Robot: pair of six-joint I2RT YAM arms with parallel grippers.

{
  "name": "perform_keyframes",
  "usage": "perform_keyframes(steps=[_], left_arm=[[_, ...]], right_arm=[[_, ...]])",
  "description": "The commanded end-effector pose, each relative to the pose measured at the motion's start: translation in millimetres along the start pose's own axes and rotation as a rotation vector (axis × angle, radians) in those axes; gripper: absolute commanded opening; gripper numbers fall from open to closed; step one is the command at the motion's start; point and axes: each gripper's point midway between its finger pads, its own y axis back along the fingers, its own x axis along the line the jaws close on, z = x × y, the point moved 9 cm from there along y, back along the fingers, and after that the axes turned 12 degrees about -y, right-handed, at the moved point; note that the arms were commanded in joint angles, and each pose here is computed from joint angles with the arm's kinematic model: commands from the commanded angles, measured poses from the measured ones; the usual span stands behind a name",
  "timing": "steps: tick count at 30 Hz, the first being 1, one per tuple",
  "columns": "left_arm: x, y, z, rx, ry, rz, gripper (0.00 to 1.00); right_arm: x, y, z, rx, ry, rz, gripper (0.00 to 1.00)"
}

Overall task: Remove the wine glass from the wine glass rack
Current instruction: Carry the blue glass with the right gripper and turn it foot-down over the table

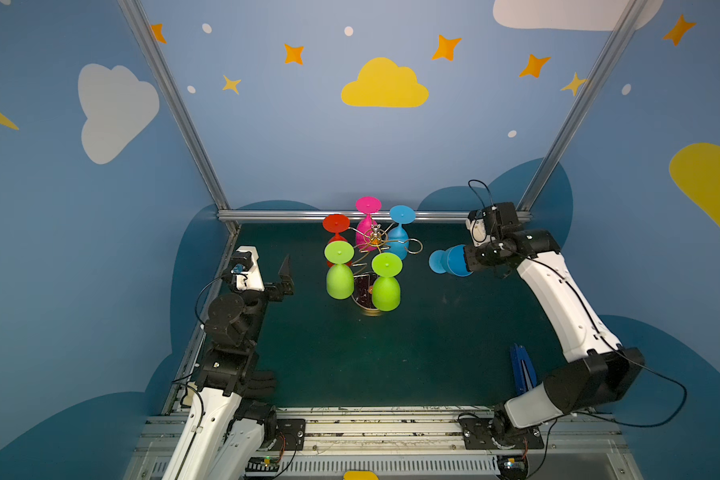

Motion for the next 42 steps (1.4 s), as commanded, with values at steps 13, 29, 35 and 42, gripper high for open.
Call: perform_keyframes(steps=[13, 29, 35, 42], left_arm=[[1.9, 1.1, -0.8, -0.009, 0.003, -0.003, 0.99], [4.8, 1.9, -1.0, -0.008, 0.007, 0.019, 0.99], [4.7, 0.7, -1.6, -0.005, 0.015, 0.014, 0.99], [5.1, 0.7, -2.5, -0.003, 0.021, 0.016, 0.99]], right_arm=[[7.8, -48.9, 59.9, 0.097, 0.076, -0.058, 0.0], [16.7, -114.1, 76.0, 0.192, 0.094, -0.066, 0.0], [18.8, -128.2, 72.4, 0.223, 0.102, -0.054, 0.0], [19.0, -144.7, 65.3, 0.272, 0.105, -0.058, 0.0]])
